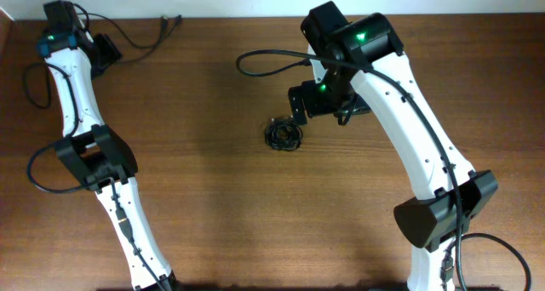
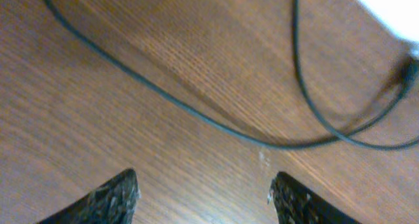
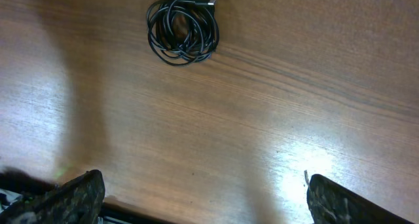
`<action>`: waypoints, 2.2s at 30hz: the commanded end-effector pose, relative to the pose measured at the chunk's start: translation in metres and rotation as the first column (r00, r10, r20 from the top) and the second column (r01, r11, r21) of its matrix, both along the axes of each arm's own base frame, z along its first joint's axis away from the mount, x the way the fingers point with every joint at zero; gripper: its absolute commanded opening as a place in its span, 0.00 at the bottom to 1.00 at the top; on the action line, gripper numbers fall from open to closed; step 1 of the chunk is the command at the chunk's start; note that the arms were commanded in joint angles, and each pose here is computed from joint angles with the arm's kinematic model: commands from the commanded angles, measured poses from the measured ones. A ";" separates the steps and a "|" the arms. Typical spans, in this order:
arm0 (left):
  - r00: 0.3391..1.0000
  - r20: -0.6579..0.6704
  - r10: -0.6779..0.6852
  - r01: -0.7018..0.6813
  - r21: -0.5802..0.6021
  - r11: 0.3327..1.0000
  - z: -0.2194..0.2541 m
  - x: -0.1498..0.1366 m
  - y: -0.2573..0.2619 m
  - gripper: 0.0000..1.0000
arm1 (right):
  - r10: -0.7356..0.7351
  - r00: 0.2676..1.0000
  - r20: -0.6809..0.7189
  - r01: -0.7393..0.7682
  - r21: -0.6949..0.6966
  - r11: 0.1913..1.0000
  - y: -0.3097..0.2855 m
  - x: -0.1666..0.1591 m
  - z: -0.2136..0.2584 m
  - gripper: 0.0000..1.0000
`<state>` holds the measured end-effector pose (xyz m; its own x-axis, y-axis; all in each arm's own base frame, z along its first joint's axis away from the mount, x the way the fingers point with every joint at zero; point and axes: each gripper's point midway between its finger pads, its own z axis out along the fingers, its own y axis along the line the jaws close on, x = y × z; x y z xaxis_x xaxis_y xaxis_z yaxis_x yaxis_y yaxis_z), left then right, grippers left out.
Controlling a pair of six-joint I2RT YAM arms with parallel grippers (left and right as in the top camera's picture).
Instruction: Untangle cables
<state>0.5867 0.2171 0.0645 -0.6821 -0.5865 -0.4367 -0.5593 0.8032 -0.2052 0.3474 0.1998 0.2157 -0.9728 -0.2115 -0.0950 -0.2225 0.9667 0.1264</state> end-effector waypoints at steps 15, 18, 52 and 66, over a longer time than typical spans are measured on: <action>0.735 0.403 -0.545 0.618 -0.067 0.783 0.361 -0.192 -0.262 0.99 | -0.164 0.880 0.446 0.076 0.209 0.975 -0.100 -0.134 0.170 0.98; 0.672 0.438 -0.596 0.674 -0.029 0.738 0.385 -0.228 -0.291 0.99 | -0.150 0.915 0.375 0.094 0.164 0.982 -0.106 -0.146 0.140 0.99; 0.794 -0.390 -0.466 0.383 -0.274 0.882 0.068 -0.366 -0.284 0.99 | -0.229 0.954 -0.191 0.244 0.060 0.968 0.035 0.025 -0.164 0.57; 0.798 -0.380 -0.467 0.386 -0.271 0.881 0.067 -0.363 -0.284 0.99 | -0.352 0.915 -0.196 0.356 -0.016 0.934 0.032 0.017 -0.198 0.43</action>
